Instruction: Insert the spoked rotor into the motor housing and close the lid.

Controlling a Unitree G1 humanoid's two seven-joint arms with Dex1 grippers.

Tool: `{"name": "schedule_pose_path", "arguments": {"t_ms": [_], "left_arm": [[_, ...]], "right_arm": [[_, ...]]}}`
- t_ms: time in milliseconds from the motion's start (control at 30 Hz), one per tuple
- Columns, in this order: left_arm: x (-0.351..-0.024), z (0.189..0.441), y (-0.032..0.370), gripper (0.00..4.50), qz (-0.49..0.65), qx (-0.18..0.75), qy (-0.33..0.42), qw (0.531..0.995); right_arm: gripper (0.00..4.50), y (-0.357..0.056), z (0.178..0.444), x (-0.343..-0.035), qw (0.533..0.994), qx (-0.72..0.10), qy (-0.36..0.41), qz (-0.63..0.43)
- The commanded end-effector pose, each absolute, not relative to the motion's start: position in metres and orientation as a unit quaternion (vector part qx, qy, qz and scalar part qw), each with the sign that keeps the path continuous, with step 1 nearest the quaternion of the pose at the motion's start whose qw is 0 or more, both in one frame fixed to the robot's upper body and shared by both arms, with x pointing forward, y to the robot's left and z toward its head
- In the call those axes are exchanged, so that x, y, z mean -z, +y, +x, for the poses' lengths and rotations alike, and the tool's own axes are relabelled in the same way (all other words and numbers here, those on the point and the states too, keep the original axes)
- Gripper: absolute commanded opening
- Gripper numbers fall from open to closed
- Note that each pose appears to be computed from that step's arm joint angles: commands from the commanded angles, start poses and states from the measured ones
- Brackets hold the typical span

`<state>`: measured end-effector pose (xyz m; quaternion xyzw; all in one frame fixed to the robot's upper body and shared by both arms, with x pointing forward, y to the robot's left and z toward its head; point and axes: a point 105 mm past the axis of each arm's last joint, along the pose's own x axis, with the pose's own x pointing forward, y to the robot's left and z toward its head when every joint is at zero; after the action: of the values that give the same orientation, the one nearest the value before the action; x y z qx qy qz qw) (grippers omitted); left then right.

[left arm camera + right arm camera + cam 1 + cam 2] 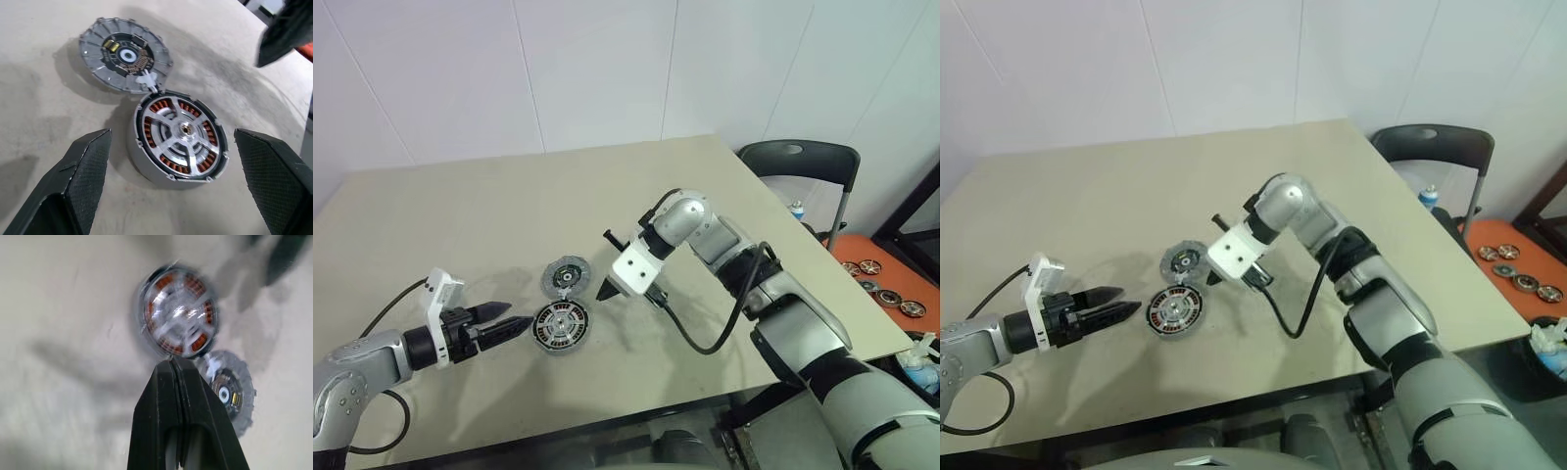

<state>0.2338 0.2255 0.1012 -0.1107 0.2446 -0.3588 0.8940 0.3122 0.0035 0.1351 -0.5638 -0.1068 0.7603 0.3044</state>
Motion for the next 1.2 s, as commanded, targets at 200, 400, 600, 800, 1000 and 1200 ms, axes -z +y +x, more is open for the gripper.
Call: {"name": "schedule_pose_path", "arguments": {"t_ms": [200, 400, 600, 800, 1000, 1200], "left_arm": [[-0.109, 0.214, 0.225, 4.27, -0.064, 0.385, 0.246, 0.887], [-0.102, 0.193, 0.222, 4.27, 0.008, 0.409, 0.266, 0.873], [-0.103, 0.194, 0.217, 4.27, 0.105, 0.439, 0.213, 0.867], [-0.102, 0.196, 0.213, 4.27, 0.134, 0.458, 0.175, 0.861], [-0.098, 0.197, 0.210, 4.27, 0.133, 0.472, 0.171, 0.854], [-0.098, 0.199, 0.212, 4.29, 0.128, 0.468, 0.172, 0.857]], "right_arm": [[0.00, 0.013, 0.302, -0.120, 0.188, -0.734, -0.192, -0.623], [0.00, 0.026, 0.303, -0.119, 0.178, -0.721, -0.215, -0.634], [0.00, 0.036, 0.303, -0.115, 0.185, -0.721, -0.208, -0.634], [0.00, 0.034, 0.306, -0.107, 0.184, -0.721, -0.189, -0.640], [0.00, 0.037, 0.302, -0.106, 0.173, -0.724, -0.199, -0.638], [0.18, 0.047, 0.297, -0.113, 0.178, -0.726, -0.223, -0.626]]}}
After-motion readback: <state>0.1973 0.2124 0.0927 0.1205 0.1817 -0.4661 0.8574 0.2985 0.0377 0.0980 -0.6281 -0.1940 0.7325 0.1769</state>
